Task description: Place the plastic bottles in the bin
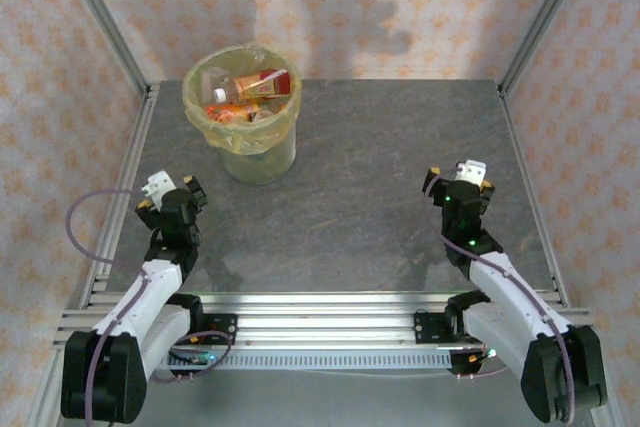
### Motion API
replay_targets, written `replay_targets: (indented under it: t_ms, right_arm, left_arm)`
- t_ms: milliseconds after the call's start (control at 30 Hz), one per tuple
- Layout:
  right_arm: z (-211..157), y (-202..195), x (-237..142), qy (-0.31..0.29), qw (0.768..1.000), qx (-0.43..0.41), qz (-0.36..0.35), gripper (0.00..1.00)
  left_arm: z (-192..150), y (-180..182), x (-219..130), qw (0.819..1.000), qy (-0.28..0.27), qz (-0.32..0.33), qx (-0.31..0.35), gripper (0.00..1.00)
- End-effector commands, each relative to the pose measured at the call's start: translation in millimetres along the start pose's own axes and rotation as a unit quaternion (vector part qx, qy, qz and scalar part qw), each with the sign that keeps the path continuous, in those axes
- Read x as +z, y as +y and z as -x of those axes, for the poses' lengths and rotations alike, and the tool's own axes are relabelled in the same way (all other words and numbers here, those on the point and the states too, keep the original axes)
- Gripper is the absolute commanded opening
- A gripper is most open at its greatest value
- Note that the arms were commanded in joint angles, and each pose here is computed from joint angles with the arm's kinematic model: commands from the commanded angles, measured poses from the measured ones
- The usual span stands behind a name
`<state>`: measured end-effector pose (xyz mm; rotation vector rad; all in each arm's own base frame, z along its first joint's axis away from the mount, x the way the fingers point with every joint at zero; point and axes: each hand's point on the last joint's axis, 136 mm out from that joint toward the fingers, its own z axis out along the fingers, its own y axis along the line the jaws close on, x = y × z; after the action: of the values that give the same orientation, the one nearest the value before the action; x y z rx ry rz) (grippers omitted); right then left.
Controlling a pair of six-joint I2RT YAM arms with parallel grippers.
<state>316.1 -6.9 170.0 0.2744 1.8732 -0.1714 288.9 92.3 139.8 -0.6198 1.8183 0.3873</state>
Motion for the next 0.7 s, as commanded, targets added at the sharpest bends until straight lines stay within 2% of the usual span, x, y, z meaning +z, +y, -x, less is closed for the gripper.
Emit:
replay_targets:
  t_ms: [0,367,667]
  right_arm:
    - [19,10,4,-0.047,0.998,0.017,0.03,0.99]
    - [1,12,28,-0.04,0.998,0.016,0.04,0.99]
    - [-10,5,43,-0.029,0.998,0.028,0.052,0.99]
  left_arm:
    - [15,-21,5,0.997,-0.047,-0.055,0.015,1.0]
    - [0,-46,24,0.992,-0.039,-0.108,0.052,1.0]
    - [-1,-43,24,0.992,-0.039,-0.114,0.047,1.0]
